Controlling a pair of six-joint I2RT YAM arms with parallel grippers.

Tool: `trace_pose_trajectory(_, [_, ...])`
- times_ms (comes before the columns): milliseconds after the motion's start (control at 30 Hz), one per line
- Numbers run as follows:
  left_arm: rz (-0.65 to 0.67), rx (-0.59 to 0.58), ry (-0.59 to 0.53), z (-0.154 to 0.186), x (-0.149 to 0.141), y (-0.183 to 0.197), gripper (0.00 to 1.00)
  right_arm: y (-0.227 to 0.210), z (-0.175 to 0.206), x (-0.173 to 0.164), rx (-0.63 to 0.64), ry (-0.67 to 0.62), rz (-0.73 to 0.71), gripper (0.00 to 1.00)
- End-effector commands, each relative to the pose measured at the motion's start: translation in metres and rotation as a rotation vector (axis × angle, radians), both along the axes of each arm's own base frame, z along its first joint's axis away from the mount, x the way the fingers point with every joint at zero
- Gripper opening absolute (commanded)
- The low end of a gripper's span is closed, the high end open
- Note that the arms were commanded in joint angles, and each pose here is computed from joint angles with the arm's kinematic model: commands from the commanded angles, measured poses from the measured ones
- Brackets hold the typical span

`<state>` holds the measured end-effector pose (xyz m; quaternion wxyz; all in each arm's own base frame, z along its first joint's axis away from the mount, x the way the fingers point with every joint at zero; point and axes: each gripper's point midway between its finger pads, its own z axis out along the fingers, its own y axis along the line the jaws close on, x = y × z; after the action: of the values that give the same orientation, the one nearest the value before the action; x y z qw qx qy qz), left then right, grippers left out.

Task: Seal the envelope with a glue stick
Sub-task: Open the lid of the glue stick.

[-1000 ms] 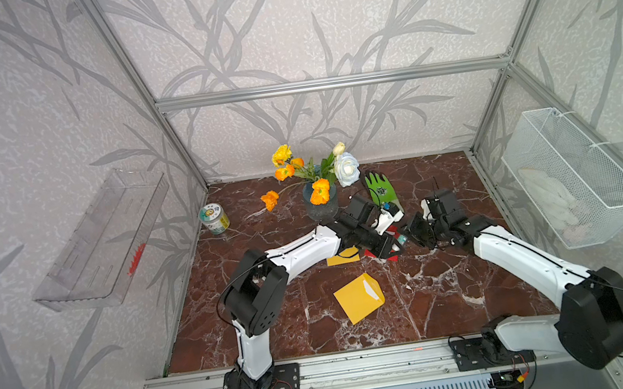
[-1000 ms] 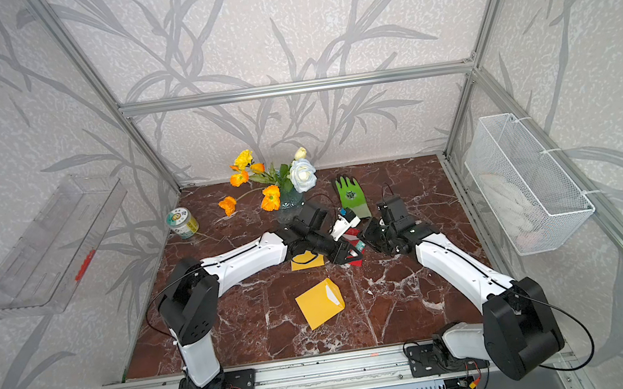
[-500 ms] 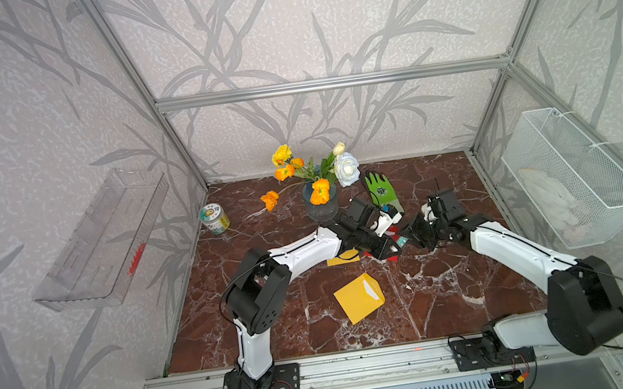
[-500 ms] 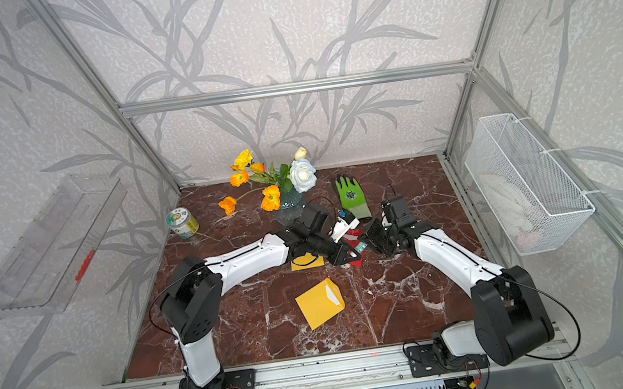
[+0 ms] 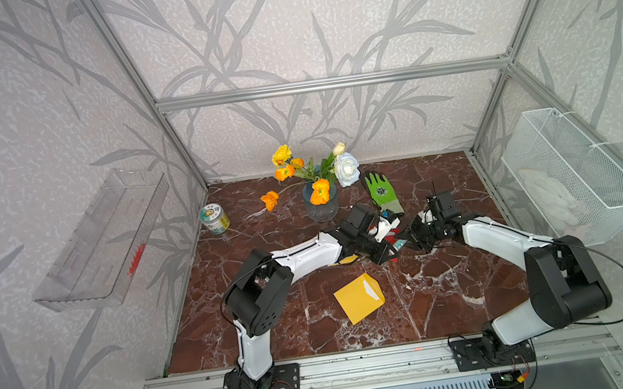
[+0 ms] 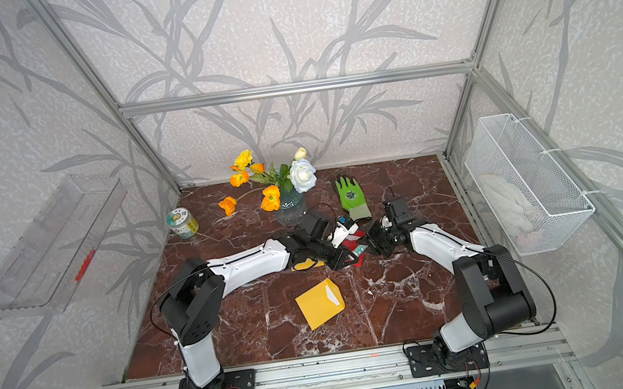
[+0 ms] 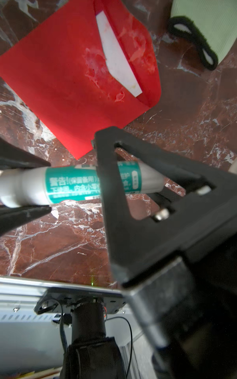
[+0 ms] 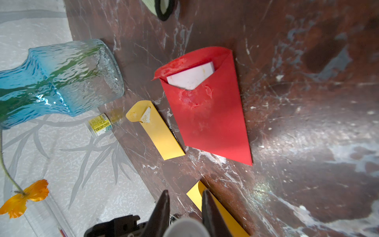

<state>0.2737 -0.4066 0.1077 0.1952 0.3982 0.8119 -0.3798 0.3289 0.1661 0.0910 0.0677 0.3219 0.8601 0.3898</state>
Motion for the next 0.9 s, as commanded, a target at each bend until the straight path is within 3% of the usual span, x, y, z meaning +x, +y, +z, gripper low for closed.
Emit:
trace_pose_trajectory(0, [-0.245, -0.168, 0.249, 0.049, -0.071, 0.007, 0.0, -0.065, 0.014, 0.064, -0.215, -0.328, -0.221, 0.0])
trace_pose_trajectory(233, [-0.258, -0.231, 0.326, 0.059, -0.073, 0.012, 0.0, -0.068, 0.046, 0.072, -0.239, -0.512, -0.208, 0.0])
trace_pose_trajectory(367, [-0.234, -0.192, 0.299, 0.049, -0.072, 0.016, 0.0, -0.071, 0.056, 0.076, -0.245, -0.552, -0.222, 0.0])
trace_pose_trajectory(433, [-0.196, -0.149, 0.233, 0.045, -0.066, 0.018, 0.0, -0.076, 0.048, 0.076, -0.242, -0.506, -0.254, 0.0])
trace_pose_trajectory(567, [-0.096, 0.023, -0.023, 0.031, -0.045, 0.024, 0.0, -0.085, 0.013, 0.055, -0.292, -0.212, -0.247, 0.0])
trace_pose_trajectory(667, [-0.047, 0.13, -0.143, 0.024, -0.035, 0.026, 0.0, -0.097, 0.002, 0.045, -0.369, -0.101, -0.267, 0.0])
trace_pose_trajectory(867, [-0.022, 0.158, -0.161, 0.013, -0.033, 0.023, 0.0, -0.103, -0.001, 0.047, -0.362, -0.08, -0.3, 0.0])
